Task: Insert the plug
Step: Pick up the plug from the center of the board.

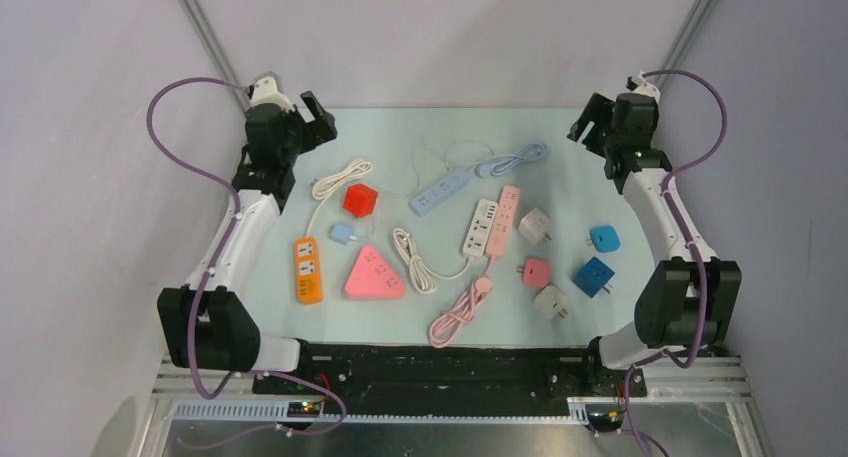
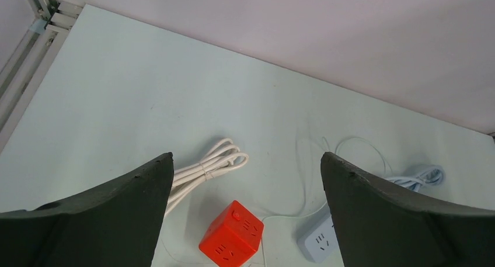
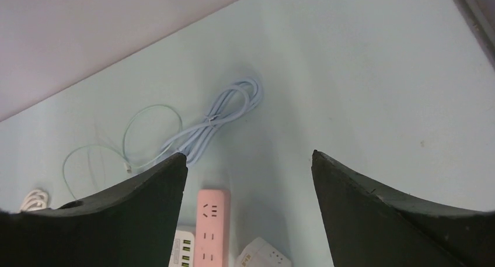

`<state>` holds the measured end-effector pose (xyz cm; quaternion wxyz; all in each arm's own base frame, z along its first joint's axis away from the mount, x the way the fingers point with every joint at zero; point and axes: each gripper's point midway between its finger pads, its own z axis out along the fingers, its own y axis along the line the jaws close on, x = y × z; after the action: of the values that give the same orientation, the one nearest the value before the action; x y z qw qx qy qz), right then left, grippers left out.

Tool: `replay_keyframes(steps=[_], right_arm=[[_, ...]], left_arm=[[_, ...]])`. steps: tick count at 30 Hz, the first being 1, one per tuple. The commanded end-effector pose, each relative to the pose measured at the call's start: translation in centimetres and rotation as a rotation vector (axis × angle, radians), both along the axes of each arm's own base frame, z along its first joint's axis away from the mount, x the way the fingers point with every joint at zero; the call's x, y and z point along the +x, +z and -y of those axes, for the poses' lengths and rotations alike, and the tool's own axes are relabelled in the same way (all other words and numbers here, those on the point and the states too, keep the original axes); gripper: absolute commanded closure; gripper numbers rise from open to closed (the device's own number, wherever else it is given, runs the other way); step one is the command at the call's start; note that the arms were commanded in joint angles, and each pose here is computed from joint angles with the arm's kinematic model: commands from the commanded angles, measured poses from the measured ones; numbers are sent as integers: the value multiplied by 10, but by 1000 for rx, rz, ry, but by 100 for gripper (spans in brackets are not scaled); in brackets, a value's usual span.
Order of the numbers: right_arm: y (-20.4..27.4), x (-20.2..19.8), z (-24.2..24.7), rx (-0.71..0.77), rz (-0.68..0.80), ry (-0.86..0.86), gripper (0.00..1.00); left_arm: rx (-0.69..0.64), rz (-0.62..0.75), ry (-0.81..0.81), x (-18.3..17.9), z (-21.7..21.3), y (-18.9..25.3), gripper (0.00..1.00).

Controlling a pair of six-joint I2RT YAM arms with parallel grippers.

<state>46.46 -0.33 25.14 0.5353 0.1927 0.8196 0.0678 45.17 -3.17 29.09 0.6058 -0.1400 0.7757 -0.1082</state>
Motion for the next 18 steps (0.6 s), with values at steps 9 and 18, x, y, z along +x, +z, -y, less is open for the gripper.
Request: replay_keyframes(steps=[9, 18], right_arm=[[-4, 0, -42, 81, -28, 138, 17], [-43, -21, -95, 23, -176, 246, 7]], left_arm=[[-17, 61, -70, -6, 8, 19, 0], [-21, -7, -311, -22, 62, -13, 0]])
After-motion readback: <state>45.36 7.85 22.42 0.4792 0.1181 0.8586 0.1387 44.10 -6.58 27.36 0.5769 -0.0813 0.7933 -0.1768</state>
